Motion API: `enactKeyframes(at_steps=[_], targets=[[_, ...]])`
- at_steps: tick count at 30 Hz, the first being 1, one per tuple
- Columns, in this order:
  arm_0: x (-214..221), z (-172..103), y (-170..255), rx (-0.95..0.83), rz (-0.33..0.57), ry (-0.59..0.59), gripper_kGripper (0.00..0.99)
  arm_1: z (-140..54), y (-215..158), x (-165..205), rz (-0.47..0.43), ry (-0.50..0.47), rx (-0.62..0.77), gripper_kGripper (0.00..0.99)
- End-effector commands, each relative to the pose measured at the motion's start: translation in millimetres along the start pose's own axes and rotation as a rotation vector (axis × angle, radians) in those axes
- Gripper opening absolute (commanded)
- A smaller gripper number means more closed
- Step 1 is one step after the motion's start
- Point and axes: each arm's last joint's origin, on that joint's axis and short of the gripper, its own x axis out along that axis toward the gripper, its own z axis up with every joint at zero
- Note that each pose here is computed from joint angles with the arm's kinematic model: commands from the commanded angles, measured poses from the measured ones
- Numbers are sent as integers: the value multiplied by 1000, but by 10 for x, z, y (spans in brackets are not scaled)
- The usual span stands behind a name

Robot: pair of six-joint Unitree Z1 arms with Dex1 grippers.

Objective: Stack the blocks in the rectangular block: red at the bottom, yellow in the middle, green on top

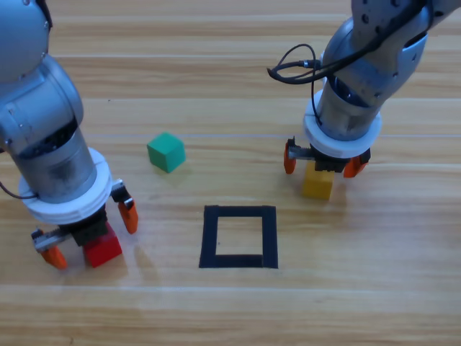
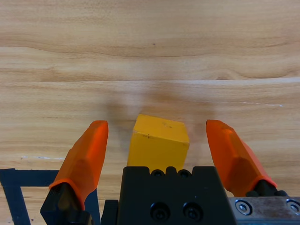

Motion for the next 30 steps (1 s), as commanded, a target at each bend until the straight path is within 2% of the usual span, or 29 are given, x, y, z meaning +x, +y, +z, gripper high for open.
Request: enactKeyframes(at_steps=[1,7,10,12,13,15,19,22,23,26,27,28,30], targets=[[175,60,13,-18,36,19,959,-148,71,248,-38,76,-15,907],[265,63,-17,-19,37,20,933,-199,77,295,-37,108,-20,844],[285,71,-23,-16,40,16,908,-216,69,330,-43,118,-21,713],[296,75,-25,-13,42,16,888,-227,68,353,-43,127,-23,558],[296,86,-23,-13,41,14,873,-230,71,372,-43,131,-23,416],[297,94,-30,-9,40,13,815,-241,68,402,-47,137,-26,239],[297,105,-56,8,36,5,673,-260,49,392,-49,144,-32,18],[300,118,-76,26,34,2,607,-269,-8,231,-38,134,-44,0],[296,136,-75,35,36,-1,552,-277,-47,109,-28,123,-49,0],[170,213,-23,77,62,-27,288,-314,-166,-233,-1,92,-65,0],[94,243,-31,97,82,-41,247,-331,-216,-359,9,78,-64,0],[10,277,-51,123,98,-57,163,-354,-270,-481,17,65,-62,0],[-115,333,-54,169,91,-75,71,-417,-379,-709,38,44,-60,0]])
